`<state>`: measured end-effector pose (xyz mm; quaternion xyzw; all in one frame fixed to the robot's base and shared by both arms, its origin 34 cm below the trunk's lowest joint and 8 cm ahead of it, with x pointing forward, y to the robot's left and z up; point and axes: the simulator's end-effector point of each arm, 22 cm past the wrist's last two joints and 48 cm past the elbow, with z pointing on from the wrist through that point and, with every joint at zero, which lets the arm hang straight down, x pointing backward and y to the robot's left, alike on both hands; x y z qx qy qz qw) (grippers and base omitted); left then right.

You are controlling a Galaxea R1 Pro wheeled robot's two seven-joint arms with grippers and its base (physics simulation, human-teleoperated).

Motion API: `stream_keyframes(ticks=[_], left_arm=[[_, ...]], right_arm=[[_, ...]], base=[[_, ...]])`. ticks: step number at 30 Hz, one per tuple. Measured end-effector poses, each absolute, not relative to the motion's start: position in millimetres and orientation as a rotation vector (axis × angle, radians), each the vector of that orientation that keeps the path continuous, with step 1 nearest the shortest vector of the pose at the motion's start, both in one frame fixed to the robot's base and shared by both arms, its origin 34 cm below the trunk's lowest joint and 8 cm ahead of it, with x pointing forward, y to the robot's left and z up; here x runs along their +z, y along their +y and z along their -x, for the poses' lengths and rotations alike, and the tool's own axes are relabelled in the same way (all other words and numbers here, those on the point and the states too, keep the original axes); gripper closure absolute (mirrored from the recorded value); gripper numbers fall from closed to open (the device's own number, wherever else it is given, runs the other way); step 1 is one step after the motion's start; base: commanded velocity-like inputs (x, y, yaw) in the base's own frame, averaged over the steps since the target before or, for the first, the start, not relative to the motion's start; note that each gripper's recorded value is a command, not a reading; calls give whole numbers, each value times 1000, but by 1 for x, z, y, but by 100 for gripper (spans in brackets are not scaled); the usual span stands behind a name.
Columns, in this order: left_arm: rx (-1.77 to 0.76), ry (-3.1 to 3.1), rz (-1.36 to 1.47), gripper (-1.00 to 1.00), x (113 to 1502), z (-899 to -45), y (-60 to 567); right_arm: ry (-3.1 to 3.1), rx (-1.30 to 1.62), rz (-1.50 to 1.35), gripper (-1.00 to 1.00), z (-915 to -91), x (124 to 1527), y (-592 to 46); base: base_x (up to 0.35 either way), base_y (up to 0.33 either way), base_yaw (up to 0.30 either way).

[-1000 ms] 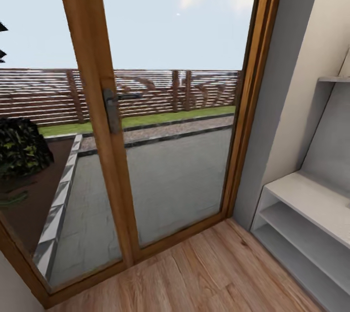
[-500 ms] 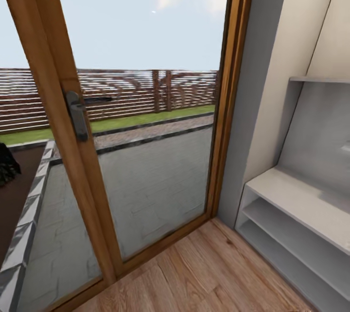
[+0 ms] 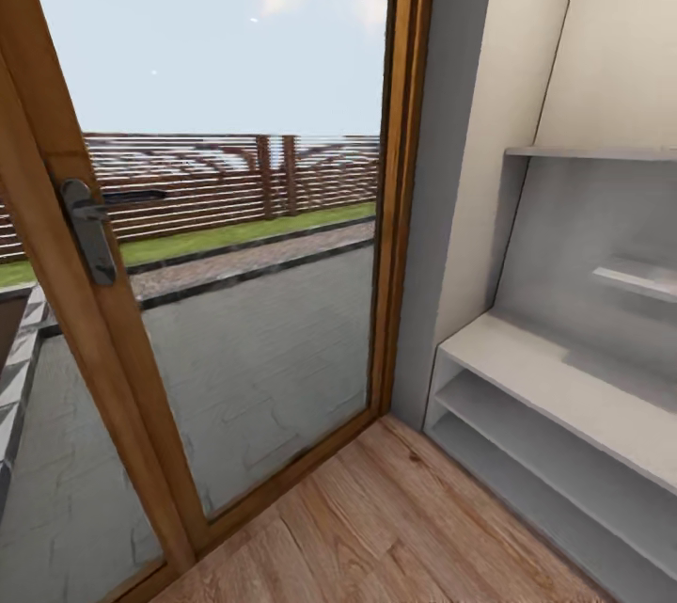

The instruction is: Pick up the two gym shoes and the two sandals from the corridor floor and place them onto the hallstand (shoe rack) in the corridor, making sure they are on the rack and not on the floor. Arrange them so the two gym shoes are next to each other and the two sandals are next to each other.

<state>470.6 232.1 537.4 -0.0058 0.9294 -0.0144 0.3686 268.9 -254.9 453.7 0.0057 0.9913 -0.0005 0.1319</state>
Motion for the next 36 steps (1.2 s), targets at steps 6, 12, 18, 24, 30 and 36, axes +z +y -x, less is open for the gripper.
stream_keyframes(ticks=[6, 12, 18, 24, 30, 36], left_arm=[[-37, 2386, 15, -100, 537, -470, 232], [-37, 2386, 14, -100, 537, -470, 232], [-37, 2386, 15, -100, 537, -470, 232], [-37, 2386, 15, -100, 537, -470, 232], [-37, 2386, 15, -100, 538, -470, 232], [-37, 2386, 15, -100, 538, -470, 232]], right_arm=[[2877, -2, -17, -100, -269, 454, -255], [2876, -3, -16, -100, -269, 454, -256], [2877, -2, -16, -100, -269, 454, -255], [2877, -3, -16, -100, -269, 454, -256], [2877, -2, -17, -100, -269, 454, -255], [2877, -3, -16, -100, -269, 454, -255]], base=[[0, 247, -254], [0, 51, -254], [0, 6, -254], [4, 2, -254], [140, 104, -254], [220, 185, -254]])
